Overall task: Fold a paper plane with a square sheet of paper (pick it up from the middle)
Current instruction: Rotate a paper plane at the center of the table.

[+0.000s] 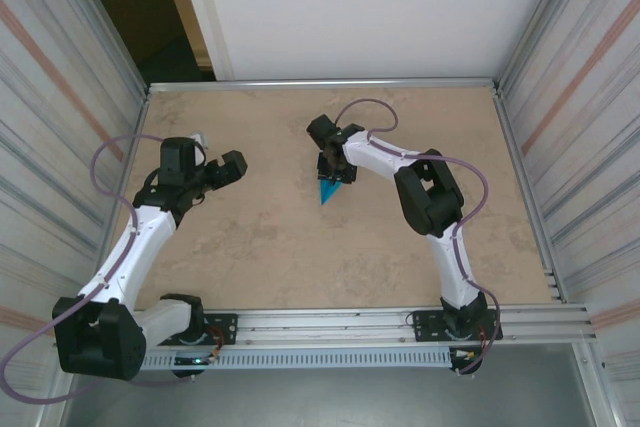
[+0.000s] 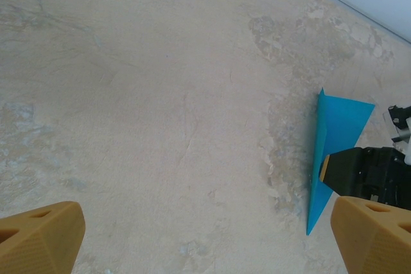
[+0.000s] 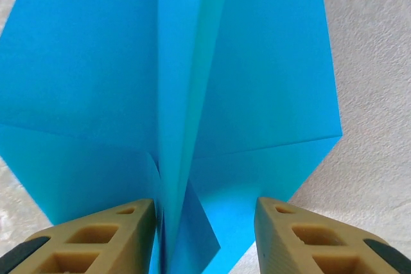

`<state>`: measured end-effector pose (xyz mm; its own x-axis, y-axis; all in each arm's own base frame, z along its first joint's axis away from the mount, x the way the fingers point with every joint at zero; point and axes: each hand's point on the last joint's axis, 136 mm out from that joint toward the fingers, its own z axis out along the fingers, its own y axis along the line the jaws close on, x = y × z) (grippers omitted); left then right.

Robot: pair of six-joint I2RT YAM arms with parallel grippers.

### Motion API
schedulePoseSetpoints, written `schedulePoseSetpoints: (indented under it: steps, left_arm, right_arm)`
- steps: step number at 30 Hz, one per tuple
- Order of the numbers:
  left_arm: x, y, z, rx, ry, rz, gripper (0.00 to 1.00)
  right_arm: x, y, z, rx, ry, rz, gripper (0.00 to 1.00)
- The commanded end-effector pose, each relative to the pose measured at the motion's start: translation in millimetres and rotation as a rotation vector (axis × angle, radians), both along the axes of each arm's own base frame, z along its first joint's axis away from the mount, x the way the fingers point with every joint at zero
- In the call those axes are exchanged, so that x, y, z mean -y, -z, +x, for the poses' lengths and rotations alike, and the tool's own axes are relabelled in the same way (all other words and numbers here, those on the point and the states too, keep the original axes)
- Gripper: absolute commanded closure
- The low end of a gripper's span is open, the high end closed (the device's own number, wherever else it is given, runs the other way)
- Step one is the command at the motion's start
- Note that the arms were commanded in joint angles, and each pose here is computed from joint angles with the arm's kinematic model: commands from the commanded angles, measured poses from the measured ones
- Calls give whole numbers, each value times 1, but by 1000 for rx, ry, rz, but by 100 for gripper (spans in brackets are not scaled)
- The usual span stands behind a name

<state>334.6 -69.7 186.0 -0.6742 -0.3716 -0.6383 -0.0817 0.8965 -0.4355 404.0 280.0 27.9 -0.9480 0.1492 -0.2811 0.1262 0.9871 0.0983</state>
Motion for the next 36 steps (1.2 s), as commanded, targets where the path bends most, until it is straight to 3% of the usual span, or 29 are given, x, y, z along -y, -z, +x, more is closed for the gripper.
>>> schedulePoseSetpoints:
  steps: [1, 5, 14, 21, 29, 36]
  left_arm:
    - [1, 0, -1, 9, 18, 6, 1]
    - [1, 0, -1, 7, 17, 8, 1]
    - [0, 0, -1, 7, 15, 8, 1]
    - [0, 1, -1, 5, 14, 11, 2]
    - [0, 4, -1, -2, 12, 12, 1]
    - [1, 6, 2, -8, 14, 11, 1]
  right_arm:
    - [3, 4, 0, -26, 14, -12, 56]
    - [1, 2, 1, -18, 6, 4, 56]
    - [3, 22, -2, -62, -12, -13, 71]
    - [16, 41, -15, -127, -116, -104, 59]
    - [32, 57, -34, -215, -320, -230, 52]
    - [36, 56, -33, -219, -349, -253, 48]
